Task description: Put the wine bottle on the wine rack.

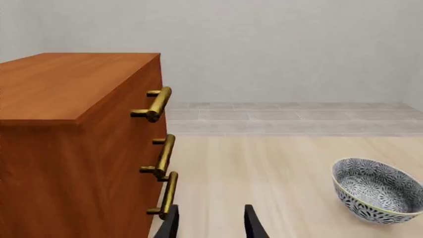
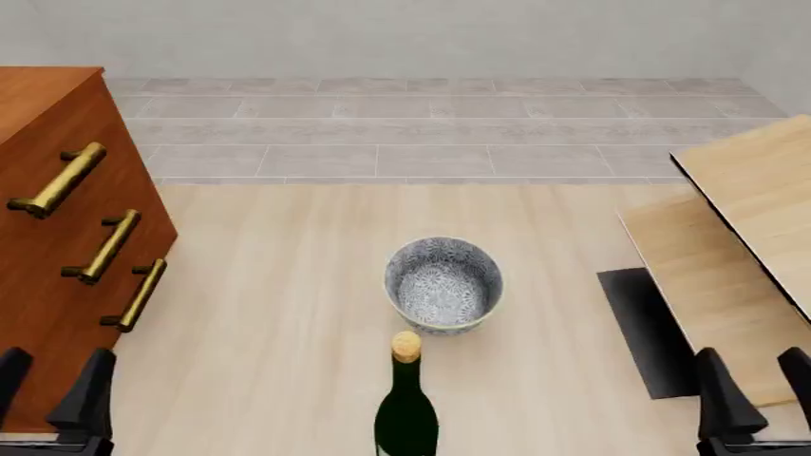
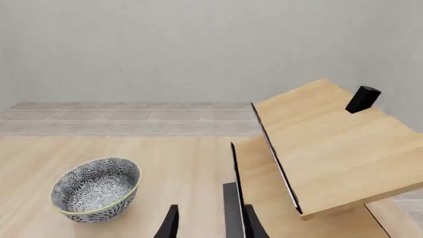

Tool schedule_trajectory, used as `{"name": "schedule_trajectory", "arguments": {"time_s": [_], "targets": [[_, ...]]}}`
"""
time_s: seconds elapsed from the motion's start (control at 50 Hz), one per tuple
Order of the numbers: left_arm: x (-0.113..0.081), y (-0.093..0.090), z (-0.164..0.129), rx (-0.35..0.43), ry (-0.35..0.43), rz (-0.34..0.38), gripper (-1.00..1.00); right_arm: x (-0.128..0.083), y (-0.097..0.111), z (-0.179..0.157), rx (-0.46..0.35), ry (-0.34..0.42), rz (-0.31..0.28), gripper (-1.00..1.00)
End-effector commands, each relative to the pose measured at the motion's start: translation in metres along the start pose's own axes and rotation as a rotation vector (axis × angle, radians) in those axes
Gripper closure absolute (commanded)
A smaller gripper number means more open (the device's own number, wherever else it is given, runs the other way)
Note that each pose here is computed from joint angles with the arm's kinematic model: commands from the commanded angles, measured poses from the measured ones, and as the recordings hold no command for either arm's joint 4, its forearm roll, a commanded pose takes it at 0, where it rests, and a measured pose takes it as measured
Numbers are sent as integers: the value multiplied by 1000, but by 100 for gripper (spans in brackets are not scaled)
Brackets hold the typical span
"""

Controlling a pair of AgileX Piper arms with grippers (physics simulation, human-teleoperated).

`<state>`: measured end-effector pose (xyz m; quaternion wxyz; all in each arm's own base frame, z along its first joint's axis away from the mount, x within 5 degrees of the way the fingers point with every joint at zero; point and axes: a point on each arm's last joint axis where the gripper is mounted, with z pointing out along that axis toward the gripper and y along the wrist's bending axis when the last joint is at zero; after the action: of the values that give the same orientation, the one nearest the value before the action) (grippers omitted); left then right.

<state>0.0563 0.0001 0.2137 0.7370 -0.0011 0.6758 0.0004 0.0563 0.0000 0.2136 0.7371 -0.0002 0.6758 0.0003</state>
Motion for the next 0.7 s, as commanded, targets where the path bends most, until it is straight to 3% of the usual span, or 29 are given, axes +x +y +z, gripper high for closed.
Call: {"name": "schedule_trajectory", "arguments": {"time_s": [0.02, 0.04, 0.08, 0.32, 0.58, 0.7], "targets": [[-1, 0, 0, -2, -2, 1, -100, -1, 0, 1, -7, 2, -2, -100], [-4, -1, 0, 9, -24, 12, -100, -1, 1, 1, -14, 5, 0, -100], [-2, -1, 0, 26, 13, -23, -100, 0, 1, 1, -11, 7, -5, -100], [-7, -1, -1, 20, -22, 27, -100, -7, 3, 1, -56, -2, -37, -100], [-8, -2, -1, 35, -33, 40, -100, -32, 11, -7, -239, 7, -121, -100], [-7, -2, -1, 42, -37, 46, -100, -41, 14, -11, -316, 23, -114, -100]]}}
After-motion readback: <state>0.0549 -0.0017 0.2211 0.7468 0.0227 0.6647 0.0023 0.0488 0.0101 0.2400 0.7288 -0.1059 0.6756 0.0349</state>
